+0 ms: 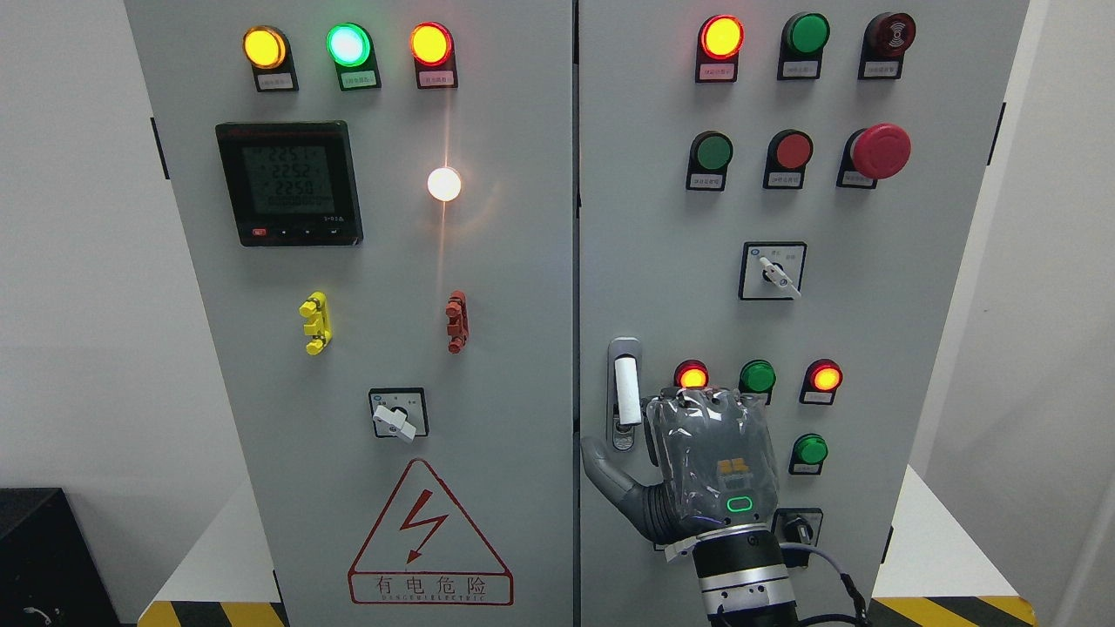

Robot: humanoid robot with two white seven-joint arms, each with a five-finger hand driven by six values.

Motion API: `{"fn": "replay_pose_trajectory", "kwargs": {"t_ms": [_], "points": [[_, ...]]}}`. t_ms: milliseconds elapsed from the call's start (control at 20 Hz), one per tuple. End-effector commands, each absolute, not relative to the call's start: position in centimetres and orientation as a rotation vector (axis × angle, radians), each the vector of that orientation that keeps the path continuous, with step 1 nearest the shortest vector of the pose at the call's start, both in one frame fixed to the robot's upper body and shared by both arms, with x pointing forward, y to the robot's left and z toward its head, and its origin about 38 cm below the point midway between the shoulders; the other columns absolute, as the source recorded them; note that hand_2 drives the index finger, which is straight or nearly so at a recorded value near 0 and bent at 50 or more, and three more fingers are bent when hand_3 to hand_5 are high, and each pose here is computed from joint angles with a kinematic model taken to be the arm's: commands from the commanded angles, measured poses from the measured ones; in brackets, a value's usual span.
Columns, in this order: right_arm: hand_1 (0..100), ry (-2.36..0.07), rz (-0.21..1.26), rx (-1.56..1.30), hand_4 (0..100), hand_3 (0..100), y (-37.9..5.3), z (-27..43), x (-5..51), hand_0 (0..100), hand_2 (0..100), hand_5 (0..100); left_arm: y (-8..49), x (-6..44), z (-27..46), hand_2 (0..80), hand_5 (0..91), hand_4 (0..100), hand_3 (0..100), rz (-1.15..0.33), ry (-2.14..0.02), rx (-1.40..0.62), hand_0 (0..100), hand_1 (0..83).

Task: Release door handle

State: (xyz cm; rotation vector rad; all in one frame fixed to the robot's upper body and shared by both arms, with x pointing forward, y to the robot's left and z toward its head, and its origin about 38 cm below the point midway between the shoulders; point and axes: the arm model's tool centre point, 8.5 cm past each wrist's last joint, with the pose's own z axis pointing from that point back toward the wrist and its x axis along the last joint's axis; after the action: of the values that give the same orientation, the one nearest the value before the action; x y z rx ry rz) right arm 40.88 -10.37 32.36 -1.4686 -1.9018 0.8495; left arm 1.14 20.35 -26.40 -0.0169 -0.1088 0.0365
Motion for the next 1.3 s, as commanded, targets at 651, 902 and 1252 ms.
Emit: {"fn": "replay_pose_trajectory", "kwargs": {"t_ms": [651, 902, 1252], "points": [[31, -1.867, 0.839, -1.455, 100, 100, -10.63, 31.88, 41.98, 26, 97, 100, 20.48, 1.81, -26.33, 0.0, 0.0, 0, 0, 0.033, -0.106, -0.013, 12, 55.6], [32, -1.864, 0.838, -1.458, 100, 100, -10.64, 31.92, 42.23, 26, 97, 100, 20.48, 1.81, -26.33, 0.0, 0.0, 0, 0, 0.033, -0.106, -0.013, 12, 55.6], [32, -1.860, 0.823, -1.463, 100, 100, -10.87, 32.21, 42.47, 28, 97, 100, 20.48, 1.81, -26.33, 0.0, 0.0, 0, 0, 0.033, -0.106, -0.013, 12, 55.6]]}}
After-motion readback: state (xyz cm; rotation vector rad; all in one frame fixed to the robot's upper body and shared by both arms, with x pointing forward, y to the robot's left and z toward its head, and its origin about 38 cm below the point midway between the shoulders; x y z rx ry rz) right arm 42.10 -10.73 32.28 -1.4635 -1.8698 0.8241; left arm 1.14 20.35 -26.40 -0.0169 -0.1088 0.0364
